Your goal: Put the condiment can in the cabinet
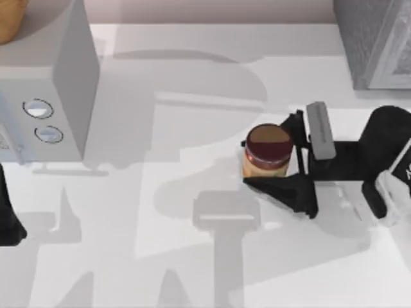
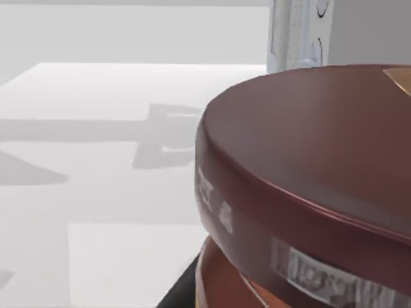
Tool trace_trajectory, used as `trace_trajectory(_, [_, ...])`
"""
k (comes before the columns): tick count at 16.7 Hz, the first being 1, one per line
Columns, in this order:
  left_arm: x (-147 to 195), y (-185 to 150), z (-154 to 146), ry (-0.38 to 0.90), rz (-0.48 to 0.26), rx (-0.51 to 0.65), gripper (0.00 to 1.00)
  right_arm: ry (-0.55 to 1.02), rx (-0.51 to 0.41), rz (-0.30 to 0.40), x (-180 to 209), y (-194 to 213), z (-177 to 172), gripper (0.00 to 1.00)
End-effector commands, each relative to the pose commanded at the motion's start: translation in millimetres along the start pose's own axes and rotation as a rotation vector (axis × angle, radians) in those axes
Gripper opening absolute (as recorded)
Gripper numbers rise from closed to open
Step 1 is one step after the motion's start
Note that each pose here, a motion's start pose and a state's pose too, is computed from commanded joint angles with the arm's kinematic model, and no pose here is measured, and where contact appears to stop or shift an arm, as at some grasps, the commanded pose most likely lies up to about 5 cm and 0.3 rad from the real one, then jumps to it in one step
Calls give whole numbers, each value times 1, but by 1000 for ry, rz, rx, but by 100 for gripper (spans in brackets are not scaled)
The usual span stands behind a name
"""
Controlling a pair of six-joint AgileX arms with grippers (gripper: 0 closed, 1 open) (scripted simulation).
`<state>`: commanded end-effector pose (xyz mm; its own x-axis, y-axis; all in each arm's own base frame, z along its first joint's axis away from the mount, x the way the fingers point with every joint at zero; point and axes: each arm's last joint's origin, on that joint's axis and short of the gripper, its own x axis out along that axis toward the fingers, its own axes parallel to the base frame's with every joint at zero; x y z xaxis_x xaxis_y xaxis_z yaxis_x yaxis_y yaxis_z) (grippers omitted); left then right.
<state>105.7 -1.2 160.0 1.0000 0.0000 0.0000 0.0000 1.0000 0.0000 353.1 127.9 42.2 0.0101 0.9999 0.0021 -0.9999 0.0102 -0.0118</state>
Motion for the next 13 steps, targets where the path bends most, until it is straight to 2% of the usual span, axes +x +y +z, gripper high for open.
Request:
trace_trajectory(8, [0, 0, 0, 0, 0, 0, 100, 4, 20, 2, 0, 2, 91, 0])
trace_trajectory(13, [0, 0, 0, 0, 0, 0, 100, 2, 14, -2, -2, 6, 115, 0])
